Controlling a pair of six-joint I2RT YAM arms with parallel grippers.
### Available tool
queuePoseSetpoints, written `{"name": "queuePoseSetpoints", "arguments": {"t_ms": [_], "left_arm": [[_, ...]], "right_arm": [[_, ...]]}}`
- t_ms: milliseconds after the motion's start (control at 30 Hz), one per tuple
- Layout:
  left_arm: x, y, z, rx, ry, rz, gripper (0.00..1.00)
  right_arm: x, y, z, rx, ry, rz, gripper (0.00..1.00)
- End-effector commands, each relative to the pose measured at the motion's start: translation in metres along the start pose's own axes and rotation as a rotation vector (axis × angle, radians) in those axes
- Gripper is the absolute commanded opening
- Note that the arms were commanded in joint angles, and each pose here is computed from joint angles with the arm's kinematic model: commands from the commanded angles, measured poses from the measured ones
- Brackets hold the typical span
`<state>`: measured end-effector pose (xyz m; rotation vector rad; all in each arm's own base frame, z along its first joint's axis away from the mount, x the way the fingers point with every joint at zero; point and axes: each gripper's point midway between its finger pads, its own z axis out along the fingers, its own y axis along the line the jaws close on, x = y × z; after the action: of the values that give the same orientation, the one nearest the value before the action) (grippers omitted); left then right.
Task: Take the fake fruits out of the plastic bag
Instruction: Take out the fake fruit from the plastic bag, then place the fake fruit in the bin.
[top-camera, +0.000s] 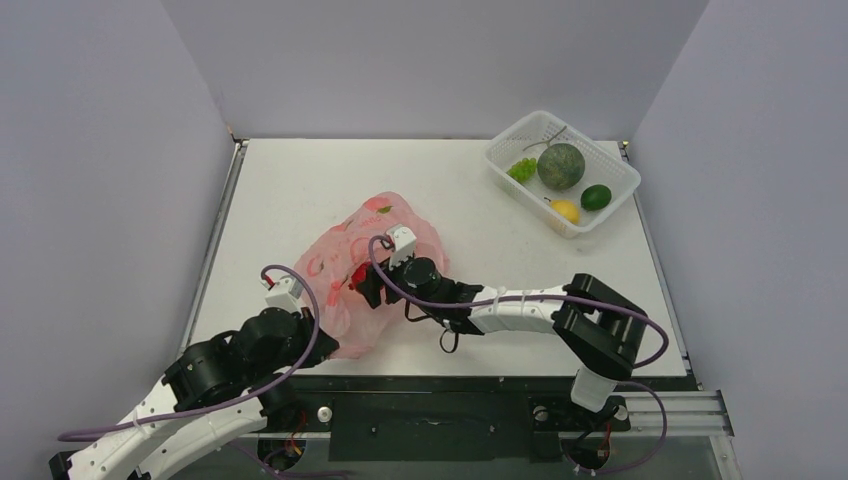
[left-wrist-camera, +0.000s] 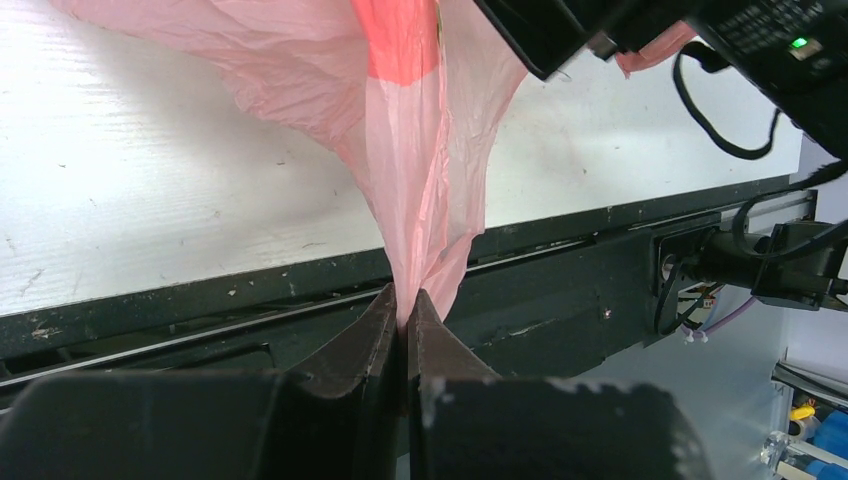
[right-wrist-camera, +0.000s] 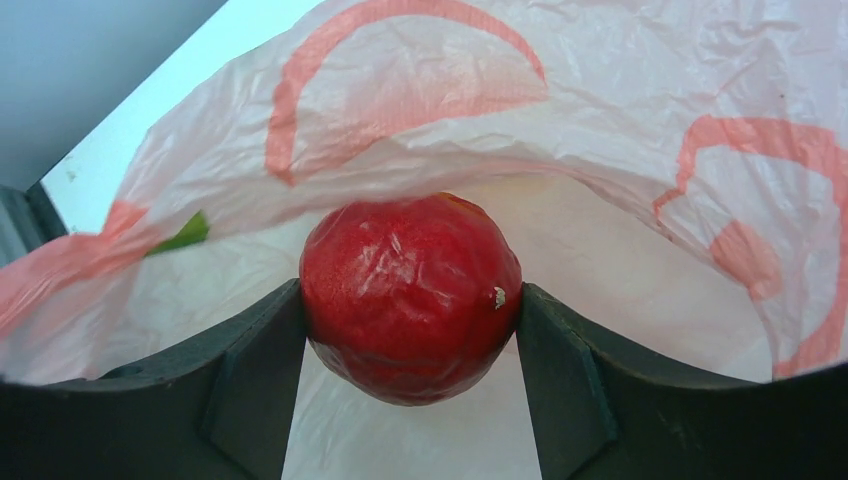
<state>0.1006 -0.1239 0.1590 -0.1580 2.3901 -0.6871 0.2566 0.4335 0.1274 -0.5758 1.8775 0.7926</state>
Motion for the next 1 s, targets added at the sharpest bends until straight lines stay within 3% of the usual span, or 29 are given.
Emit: {"name": "queuePoseSetpoints", "arguments": {"t_ms": [0,167,567,733,967], "left_arm": [[-0.007,-0.005,0.002,0.018,-0.035,-0.018,0.00],[-0.006,-0.003,0.002,0.016,-0.035,-0.019,0.00],[-0.006,-0.005,0.005,0.013,-0.030,-0.011,0.00],[-0.006,-0.006,0.005,0.014,-0.027,-0.007,0.00],[-0.007,-0.006,0.005,0.015,-0.030,-0.005,0.00]], "right_arm": [[-0.032,0.016,-0.027,-0.104,-0.131,-0.024,0.00],[-0.051,0.003,-0.058,-0.072,-0.255,-0.048,0.00],[-0.151,-0.015,-0.125,0.049,-0.507,-0.100,0.00],[-0.188,-0.062,-0.133,0.237,-0.563,-0.050,0.00],[-0.222,-0.161,-0.136,0.604,-0.602,0.057,0.00]]}}
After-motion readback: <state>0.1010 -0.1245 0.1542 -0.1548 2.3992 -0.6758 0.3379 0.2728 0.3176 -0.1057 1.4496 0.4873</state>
